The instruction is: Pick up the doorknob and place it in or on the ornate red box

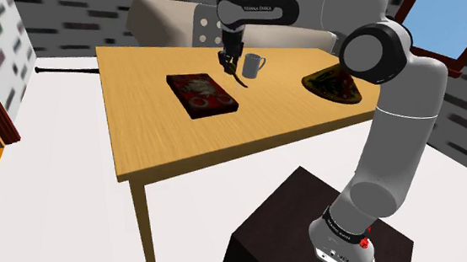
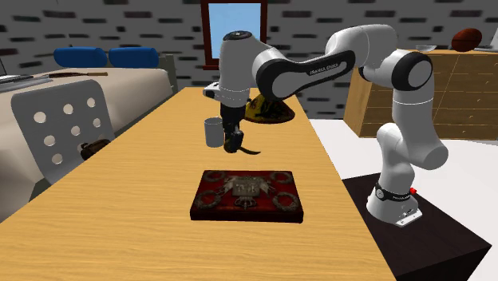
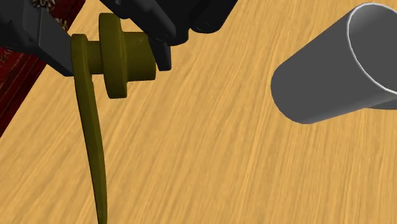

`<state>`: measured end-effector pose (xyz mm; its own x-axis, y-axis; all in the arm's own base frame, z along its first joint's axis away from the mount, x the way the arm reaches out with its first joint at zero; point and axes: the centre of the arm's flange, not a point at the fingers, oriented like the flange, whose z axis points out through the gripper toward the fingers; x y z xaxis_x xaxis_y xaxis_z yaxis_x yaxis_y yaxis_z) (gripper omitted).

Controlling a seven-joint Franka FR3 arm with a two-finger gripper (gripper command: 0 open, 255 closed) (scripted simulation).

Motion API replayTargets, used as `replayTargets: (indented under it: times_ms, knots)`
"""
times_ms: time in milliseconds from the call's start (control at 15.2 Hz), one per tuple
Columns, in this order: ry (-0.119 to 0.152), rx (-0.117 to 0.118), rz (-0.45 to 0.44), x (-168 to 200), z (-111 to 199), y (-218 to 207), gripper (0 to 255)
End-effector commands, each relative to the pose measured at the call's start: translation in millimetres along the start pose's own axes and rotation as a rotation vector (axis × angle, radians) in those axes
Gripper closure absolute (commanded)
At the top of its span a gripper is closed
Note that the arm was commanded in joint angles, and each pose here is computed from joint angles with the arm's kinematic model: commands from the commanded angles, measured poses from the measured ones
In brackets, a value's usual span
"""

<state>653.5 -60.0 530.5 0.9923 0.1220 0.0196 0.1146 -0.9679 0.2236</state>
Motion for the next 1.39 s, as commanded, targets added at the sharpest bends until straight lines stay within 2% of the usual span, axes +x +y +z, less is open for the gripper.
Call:
replayTargets:
  times_ms: [0, 660, 1320]
  knots:
    - [0.000, 0.000, 0.000, -1, -9, 3, 255]
    - [0.000, 0.000, 0.000, 0, -60, 14, 255]
    - [0.000, 0.000, 0.000, 39, -94, -107, 255]
